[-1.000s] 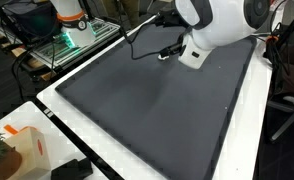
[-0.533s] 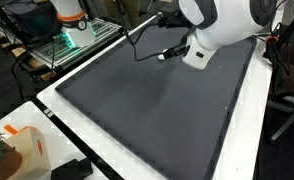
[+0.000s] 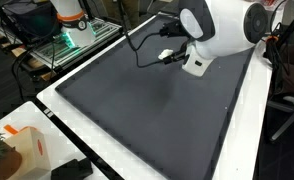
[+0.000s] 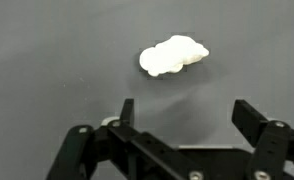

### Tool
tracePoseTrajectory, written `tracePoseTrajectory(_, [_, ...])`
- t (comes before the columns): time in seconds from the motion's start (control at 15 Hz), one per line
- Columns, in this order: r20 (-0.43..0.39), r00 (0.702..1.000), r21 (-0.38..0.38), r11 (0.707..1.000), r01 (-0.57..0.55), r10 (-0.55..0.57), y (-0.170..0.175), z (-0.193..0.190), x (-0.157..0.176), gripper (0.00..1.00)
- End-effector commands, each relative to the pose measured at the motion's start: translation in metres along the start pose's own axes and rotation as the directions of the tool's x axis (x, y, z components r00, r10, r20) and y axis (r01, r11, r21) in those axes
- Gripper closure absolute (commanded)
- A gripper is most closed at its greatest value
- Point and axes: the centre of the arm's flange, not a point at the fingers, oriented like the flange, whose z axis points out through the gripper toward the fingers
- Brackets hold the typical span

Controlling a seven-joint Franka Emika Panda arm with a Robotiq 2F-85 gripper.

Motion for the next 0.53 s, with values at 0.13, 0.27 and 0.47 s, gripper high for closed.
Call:
tracePoseTrajectory(0.13, [0.017,1.0,-0.007,1.0,-0.008,0.009,-0.006,0.009,0.021,0.0])
tracePoseTrajectory(0.27, [0.022,1.0,-0.009,1.0,-0.005,0.005,-0.006,0.01,0.02,0.0])
tracePoseTrajectory(0.47, [-0.02,0.999,-0.029,0.999,0.028,-0.028,0.015,0.008,-0.018,0.0])
